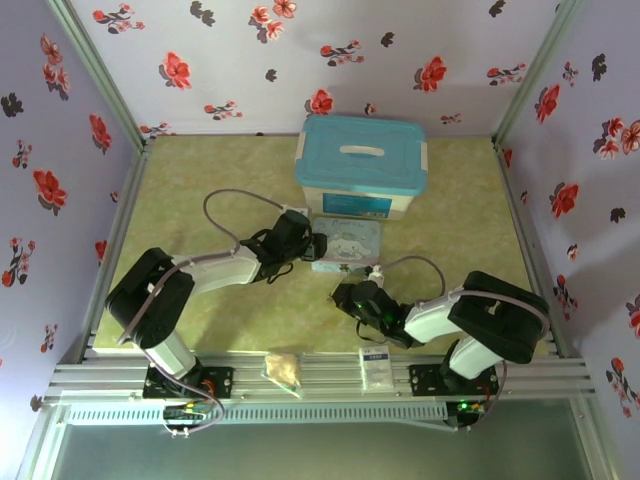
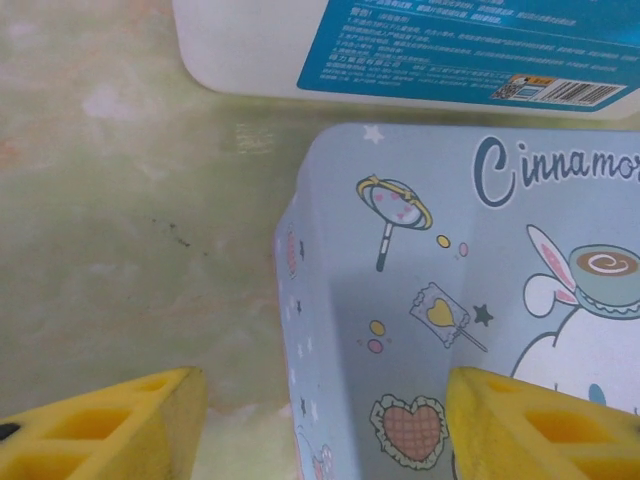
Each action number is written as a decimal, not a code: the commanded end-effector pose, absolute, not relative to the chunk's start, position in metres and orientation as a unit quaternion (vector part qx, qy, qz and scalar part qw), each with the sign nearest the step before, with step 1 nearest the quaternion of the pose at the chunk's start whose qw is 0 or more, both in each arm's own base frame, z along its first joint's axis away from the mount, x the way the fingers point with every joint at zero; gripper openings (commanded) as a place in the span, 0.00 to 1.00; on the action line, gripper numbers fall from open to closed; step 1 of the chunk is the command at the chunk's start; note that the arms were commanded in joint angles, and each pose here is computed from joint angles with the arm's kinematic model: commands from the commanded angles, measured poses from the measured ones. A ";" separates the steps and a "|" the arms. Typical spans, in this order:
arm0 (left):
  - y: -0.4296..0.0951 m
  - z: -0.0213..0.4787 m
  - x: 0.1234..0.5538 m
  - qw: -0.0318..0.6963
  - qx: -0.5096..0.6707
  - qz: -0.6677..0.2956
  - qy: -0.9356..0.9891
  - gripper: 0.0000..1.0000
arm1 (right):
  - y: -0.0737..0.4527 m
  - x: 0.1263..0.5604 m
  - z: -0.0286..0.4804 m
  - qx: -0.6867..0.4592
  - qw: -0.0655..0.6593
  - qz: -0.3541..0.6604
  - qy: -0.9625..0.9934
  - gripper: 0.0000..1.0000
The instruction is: Unlock the padlock with the key
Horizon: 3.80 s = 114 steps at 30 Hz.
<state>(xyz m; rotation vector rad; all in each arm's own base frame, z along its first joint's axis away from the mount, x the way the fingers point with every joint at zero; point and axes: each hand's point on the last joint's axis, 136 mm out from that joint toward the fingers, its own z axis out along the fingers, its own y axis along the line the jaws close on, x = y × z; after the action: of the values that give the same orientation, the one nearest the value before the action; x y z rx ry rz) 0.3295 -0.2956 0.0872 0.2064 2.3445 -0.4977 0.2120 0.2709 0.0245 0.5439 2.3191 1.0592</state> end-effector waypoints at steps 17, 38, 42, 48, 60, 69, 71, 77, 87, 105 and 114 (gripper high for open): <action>-0.267 0.029 0.314 0.328 0.098 -0.118 0.932 0.48 | 0.225 0.238 0.011 0.364 0.358 0.388 0.767 0.00; -0.277 0.027 0.311 0.327 0.114 -0.120 0.930 0.46 | 0.202 0.259 0.036 0.395 0.418 0.393 0.718 0.00; -0.276 0.028 0.310 0.329 0.115 -0.121 0.929 0.46 | 0.193 0.257 0.031 0.393 0.419 0.373 0.728 0.00; -0.275 0.025 0.309 0.327 0.115 -0.119 0.930 0.46 | 0.187 0.265 0.039 0.395 0.427 0.383 0.718 0.00; -0.295 0.056 0.319 0.357 0.118 -0.162 0.912 0.46 | 0.196 0.268 0.042 0.434 0.428 0.423 0.670 0.00; -0.290 0.049 0.326 0.348 0.097 -0.159 0.919 0.46 | 0.192 0.262 0.022 0.402 0.384 0.396 0.731 0.00; -0.288 0.052 0.330 0.350 0.094 -0.160 0.918 0.47 | 0.192 0.253 0.011 0.384 0.355 0.378 0.764 0.00; -0.291 0.061 0.336 0.357 0.101 -0.163 0.914 0.48 | 0.183 0.219 -0.007 0.310 0.269 0.284 0.866 0.00; -0.295 0.077 0.346 0.376 0.104 -0.170 0.905 0.50 | 0.162 0.179 -0.002 0.223 0.103 0.271 0.931 0.00; -0.277 0.116 0.335 0.411 0.107 -0.190 0.885 0.59 | 0.097 0.180 0.029 0.178 0.032 0.144 0.973 0.30; -0.253 0.121 0.333 0.419 0.097 -0.167 0.887 0.61 | 0.091 0.205 0.043 0.172 0.077 0.122 0.975 0.35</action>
<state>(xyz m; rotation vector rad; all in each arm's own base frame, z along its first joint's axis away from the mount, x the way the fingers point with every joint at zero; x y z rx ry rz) 0.3326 -0.2685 0.1170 0.2492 2.2321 -0.4719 0.2033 0.0998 0.0418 0.5245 2.9144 0.4479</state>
